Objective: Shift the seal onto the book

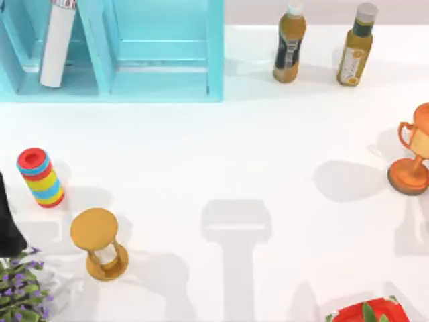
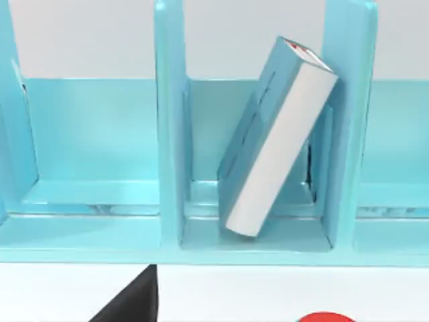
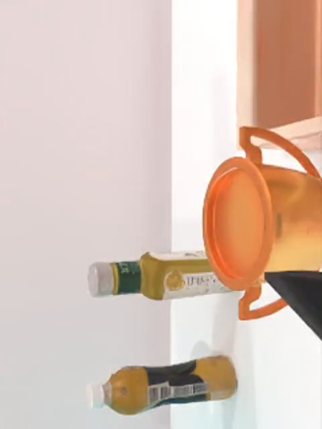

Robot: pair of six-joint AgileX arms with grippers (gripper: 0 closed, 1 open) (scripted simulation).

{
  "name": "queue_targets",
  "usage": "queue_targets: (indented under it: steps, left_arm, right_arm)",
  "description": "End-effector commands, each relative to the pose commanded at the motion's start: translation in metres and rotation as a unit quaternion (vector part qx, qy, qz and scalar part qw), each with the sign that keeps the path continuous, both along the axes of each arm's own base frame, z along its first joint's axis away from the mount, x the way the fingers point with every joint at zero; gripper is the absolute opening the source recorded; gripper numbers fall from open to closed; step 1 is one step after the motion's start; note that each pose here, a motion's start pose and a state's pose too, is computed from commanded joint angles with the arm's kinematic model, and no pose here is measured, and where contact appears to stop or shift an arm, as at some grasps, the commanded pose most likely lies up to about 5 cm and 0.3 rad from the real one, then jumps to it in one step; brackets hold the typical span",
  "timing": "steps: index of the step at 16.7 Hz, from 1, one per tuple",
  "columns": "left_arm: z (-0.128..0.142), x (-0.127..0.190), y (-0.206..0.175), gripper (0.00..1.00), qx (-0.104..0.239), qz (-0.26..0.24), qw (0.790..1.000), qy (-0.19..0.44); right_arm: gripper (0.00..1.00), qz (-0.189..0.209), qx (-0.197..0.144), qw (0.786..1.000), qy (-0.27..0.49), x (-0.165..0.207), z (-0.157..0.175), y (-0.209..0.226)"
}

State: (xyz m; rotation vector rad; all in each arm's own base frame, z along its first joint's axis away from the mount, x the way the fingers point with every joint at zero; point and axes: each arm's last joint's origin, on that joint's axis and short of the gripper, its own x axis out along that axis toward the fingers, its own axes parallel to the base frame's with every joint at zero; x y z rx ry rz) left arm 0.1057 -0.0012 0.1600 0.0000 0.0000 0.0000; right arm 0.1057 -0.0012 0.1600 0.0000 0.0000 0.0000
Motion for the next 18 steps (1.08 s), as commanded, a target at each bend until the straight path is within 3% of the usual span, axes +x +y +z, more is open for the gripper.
queue_targets:
  steps: [4, 10, 14, 18]
  left_arm:
    - [0.004, 0.001, 0.0, 1.0, 0.004, 0.0, 1.0, -0.003]
    - [0.04, 0.026, -0.002, 1.0, 0.038, 0.002, 0.999, -0.009]
    - [0.059, 0.074, -0.005, 1.0, 0.076, 0.004, 0.997, 0.005]
    - [0.05, 0.14, -0.012, 1.0, 0.115, 0.004, 0.993, 0.024]
  right_arm:
    - [1.0, 0.0, 0.0, 1.0, 0.0, 0.0, 0.0, 0.0]
    - [1.0, 0.0, 0.0, 1.0, 0.0, 0.0, 0.0, 0.0]
    - [1.0, 0.0, 0.0, 1.0, 0.0, 0.0, 0.0, 0.0]
    - [1.0, 0.0, 0.0, 1.0, 0.0, 0.0, 0.0, 0.0]
